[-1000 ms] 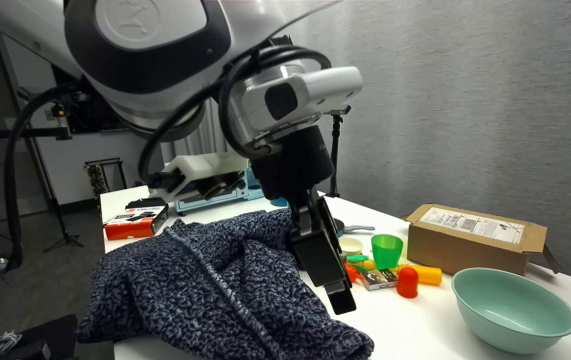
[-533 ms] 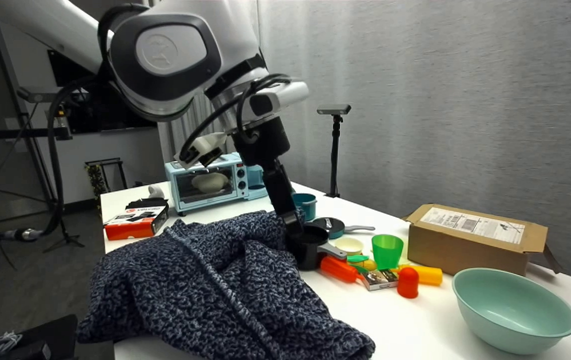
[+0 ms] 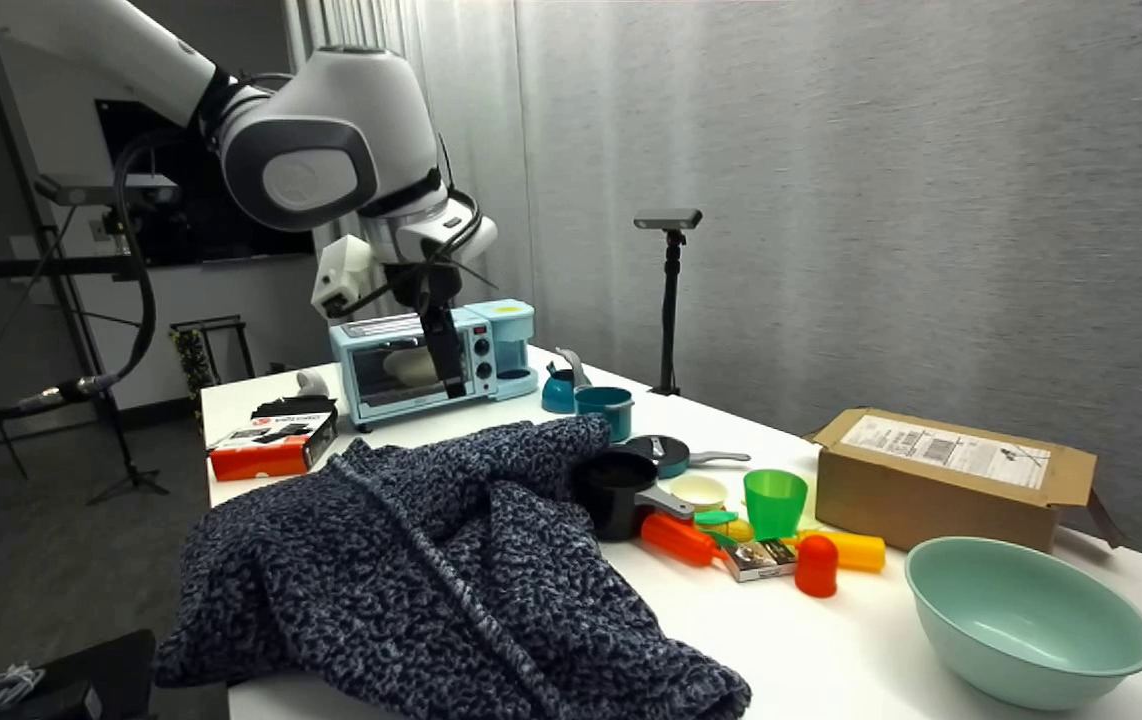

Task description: Unfold the blanket

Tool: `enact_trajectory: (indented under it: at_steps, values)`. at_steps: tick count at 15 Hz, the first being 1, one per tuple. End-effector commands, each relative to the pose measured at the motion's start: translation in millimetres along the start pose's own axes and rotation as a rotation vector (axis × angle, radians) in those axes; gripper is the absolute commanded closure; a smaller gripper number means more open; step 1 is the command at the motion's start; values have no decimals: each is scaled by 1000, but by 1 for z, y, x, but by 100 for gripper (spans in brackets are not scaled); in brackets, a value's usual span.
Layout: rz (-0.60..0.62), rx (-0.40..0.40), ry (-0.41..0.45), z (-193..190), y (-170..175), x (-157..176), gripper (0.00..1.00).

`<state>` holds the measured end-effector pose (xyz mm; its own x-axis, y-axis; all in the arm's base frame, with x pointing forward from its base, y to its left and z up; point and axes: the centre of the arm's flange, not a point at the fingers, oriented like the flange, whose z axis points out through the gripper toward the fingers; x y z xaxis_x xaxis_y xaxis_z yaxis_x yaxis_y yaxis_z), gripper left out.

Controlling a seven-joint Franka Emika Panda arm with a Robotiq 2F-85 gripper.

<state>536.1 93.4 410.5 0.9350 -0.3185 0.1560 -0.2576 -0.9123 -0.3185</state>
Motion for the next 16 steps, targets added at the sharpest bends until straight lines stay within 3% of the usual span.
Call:
enact_trajectory:
  at_steps: [1, 4, 7, 8, 13, 16]
  values:
    - [-81, 120, -137, 25, -35, -18, 0]
    - [-154, 91, -241, 57, -60, -43, 0]
    - [-262, -71, -294, 91, -77, -69, 0]
    - [-317, -86, -285, 99, -84, -78, 0]
    - [-576, 16, -234, 130, -123, -124, 0]
    - [-725, -89, -264, 144, -137, -147, 0]
